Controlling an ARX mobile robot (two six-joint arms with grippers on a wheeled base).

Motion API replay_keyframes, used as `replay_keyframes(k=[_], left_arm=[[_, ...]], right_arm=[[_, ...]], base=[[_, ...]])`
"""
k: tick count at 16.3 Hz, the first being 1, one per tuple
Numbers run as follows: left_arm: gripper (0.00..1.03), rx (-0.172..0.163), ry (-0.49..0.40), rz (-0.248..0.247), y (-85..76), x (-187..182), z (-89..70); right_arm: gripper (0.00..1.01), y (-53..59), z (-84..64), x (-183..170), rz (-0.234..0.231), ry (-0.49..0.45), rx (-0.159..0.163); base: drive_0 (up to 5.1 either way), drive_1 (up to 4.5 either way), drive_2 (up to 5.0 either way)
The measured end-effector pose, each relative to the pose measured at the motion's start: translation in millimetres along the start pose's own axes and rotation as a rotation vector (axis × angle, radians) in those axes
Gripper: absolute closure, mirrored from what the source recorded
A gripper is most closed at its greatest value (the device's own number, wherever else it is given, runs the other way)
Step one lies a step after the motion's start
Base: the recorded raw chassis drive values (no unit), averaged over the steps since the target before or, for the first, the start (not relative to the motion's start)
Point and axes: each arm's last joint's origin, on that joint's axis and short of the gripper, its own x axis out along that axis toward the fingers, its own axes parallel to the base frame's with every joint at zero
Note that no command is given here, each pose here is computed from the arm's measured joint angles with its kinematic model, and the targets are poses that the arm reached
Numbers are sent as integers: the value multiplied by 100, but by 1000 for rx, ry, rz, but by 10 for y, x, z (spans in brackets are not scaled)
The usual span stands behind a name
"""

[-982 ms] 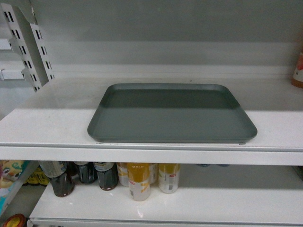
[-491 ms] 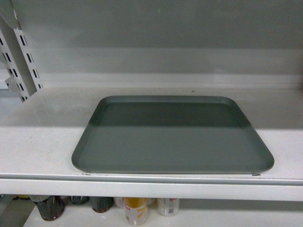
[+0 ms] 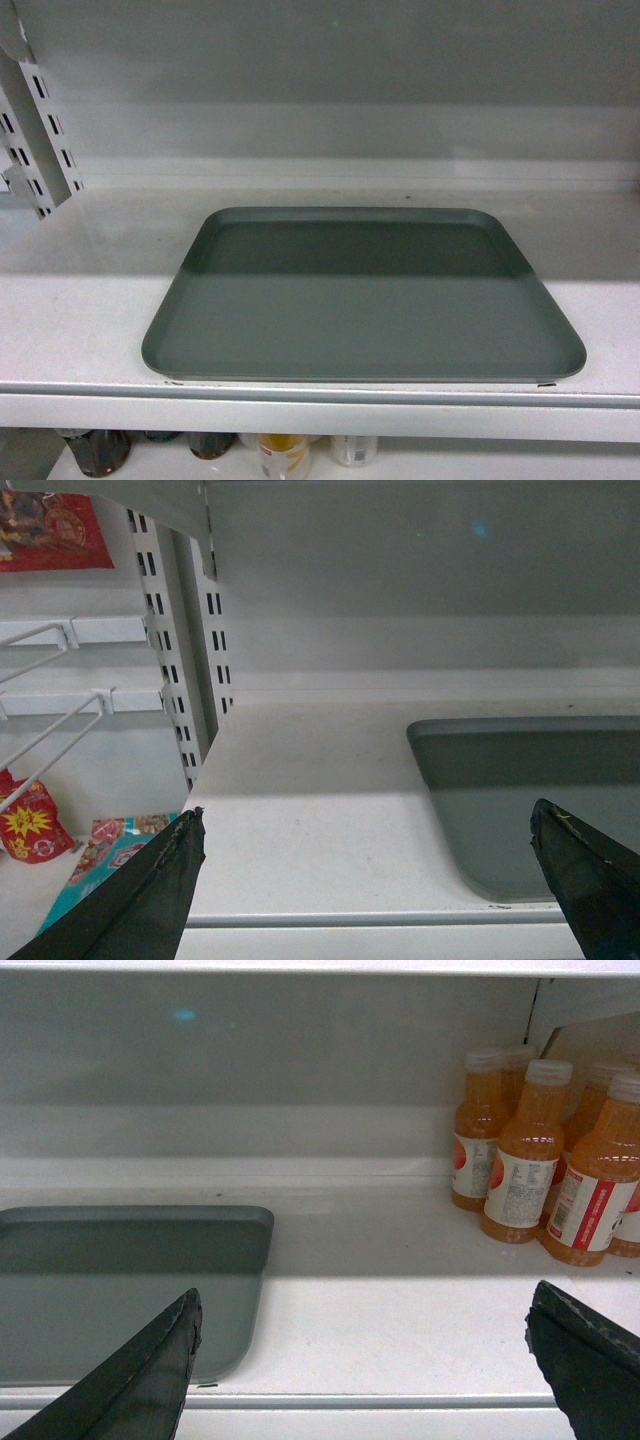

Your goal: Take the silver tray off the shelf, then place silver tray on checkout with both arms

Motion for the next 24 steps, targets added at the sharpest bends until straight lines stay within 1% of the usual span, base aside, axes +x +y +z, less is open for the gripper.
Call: replay_keyframes(k=[19, 20, 21, 22, 23, 24], left_arm=[[5, 0, 0, 0, 0, 0, 0], [5, -2, 21, 0, 0, 0, -13], [5, -21, 198, -8, -7, 16, -6], [5, -30, 226, -28, -5, 92, 91], [5, -34, 191, -43, 6, 169, 194], [5, -33, 169, -51, 8, 207, 229]], right_arm=[[3, 0, 0, 0, 0, 0, 0], [3, 0, -2, 0, 0, 2, 1], [3, 1, -38, 18, -30, 60, 68], [3, 5, -45, 80, -40, 86, 151], [3, 21, -20, 131, -31, 71, 186], [3, 40, 14, 177, -11, 61, 196]], base=[[14, 220, -192], [14, 220, -192], [14, 220, -192], [14, 220, -192], [14, 220, -192], [14, 220, -192]])
